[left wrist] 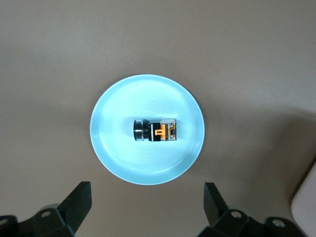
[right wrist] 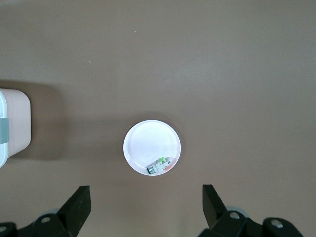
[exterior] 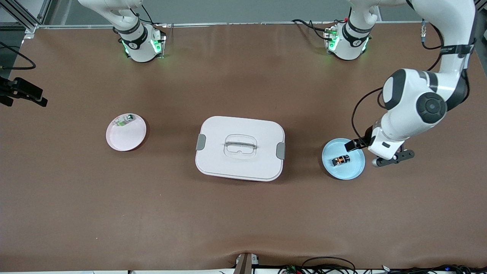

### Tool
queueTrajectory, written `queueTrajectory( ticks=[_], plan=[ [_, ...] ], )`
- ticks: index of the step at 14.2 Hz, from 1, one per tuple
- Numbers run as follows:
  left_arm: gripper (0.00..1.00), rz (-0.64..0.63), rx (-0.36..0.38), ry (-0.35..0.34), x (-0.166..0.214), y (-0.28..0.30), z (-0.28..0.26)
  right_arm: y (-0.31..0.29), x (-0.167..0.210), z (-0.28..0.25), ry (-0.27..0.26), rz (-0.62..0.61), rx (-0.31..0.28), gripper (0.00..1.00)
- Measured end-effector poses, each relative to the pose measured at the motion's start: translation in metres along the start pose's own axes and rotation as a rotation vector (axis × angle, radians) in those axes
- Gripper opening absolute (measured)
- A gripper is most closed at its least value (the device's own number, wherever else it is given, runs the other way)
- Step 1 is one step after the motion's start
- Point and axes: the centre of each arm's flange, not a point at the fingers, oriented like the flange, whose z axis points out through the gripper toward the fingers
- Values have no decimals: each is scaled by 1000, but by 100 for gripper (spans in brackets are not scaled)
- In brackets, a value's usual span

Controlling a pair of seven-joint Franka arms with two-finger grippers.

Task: Transfer orange switch to right arm and place
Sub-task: 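Reach the left gripper down to the switch on the blue plate, then close the left gripper on the orange switch and lift it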

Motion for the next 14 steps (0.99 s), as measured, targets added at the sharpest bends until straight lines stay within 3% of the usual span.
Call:
queueTrajectory(
  ticks=[6,14],
  plan=[
    [100,-8,-17,20,-2,0,69,0,0,0,0,0,0,100],
    [100,17,-18,39,1,7,124,0,0,0,0,0,0,100]
  ],
)
